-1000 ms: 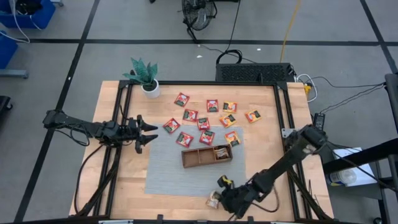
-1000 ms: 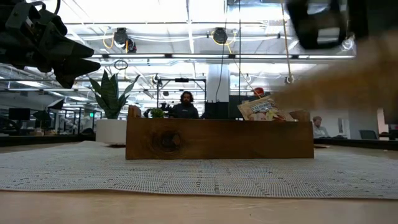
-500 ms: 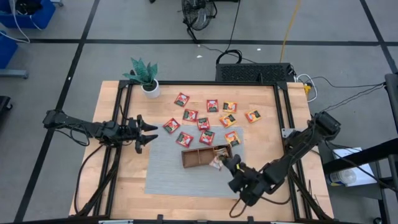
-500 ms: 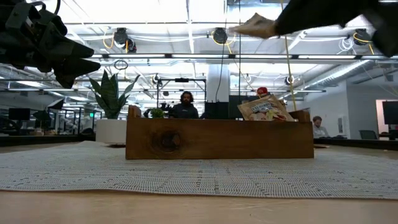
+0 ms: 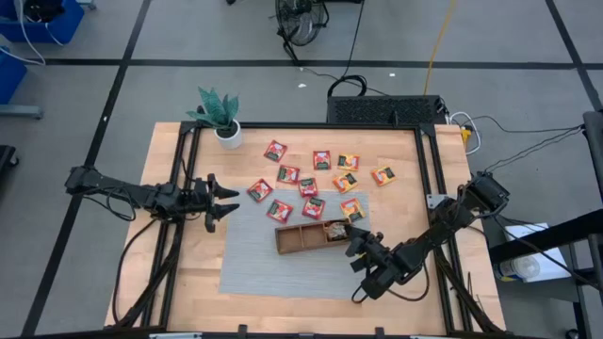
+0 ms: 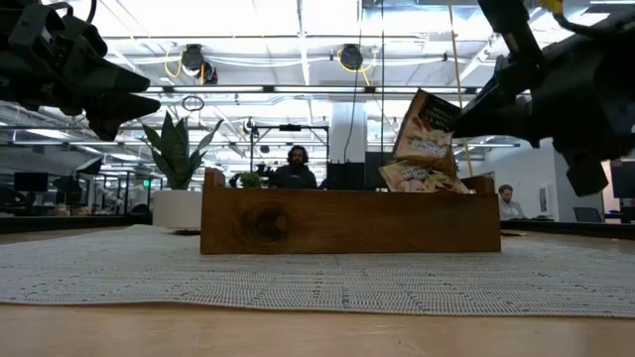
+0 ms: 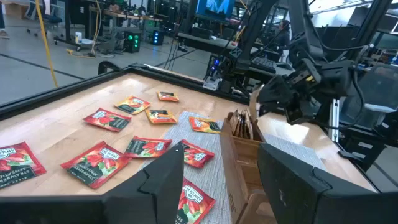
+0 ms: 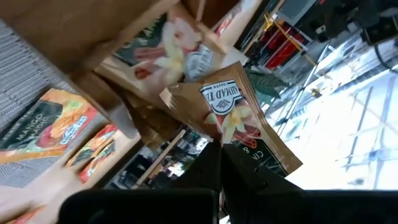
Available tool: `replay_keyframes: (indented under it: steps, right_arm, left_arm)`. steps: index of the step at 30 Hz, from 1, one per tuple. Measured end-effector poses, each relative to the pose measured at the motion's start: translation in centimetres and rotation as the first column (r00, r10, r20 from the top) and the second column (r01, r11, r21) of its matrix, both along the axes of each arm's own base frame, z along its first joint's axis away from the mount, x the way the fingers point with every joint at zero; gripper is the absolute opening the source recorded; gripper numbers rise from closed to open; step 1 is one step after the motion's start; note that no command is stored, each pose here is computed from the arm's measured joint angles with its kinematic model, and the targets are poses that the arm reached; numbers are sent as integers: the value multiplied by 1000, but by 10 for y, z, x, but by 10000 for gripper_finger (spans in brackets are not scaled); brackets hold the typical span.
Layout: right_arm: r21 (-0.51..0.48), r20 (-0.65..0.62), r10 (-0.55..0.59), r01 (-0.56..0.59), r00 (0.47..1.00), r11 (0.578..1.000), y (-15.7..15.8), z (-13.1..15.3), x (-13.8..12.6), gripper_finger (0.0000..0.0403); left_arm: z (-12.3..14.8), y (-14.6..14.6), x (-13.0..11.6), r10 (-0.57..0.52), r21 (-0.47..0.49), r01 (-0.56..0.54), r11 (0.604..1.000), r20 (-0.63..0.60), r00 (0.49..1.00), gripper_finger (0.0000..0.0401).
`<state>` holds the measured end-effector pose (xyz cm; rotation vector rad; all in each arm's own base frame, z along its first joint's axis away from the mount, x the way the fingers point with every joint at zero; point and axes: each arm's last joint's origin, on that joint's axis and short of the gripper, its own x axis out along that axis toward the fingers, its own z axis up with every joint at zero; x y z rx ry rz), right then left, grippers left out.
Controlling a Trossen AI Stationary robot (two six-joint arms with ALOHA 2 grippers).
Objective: Pick & Place Tea
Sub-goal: Put the brown tea bag into the right compartment of the wood organizer
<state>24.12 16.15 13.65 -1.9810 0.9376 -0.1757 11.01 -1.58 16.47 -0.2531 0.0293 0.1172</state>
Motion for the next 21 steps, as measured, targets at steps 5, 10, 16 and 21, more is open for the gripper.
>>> replay_keyframes:
  steps: [5, 10, 16, 21]
  right_arm:
    - [-7, -24, 32, -32, 999, 999, 0, -4, -1, 0]
    - [-27, -104, 63, -67, 993, 997, -4, -12, -6, 0]
    - [6, -127, 82, -82, 988, 997, -7, -19, -11, 0]
    - [51, -98, 115, -110, 989, 993, -4, -18, -8, 0]
  left_arm:
    - [0, 0, 0, 0, 0, 0, 1000, 0, 1000, 205]
    - [0, 0, 0, 0, 0, 0, 1000, 0, 1000, 205]
    - [0, 0, 0, 0, 0, 0, 1000, 0, 1000, 205]
    - [0, 0, 0, 0, 0, 0, 1000, 0, 1000, 205]
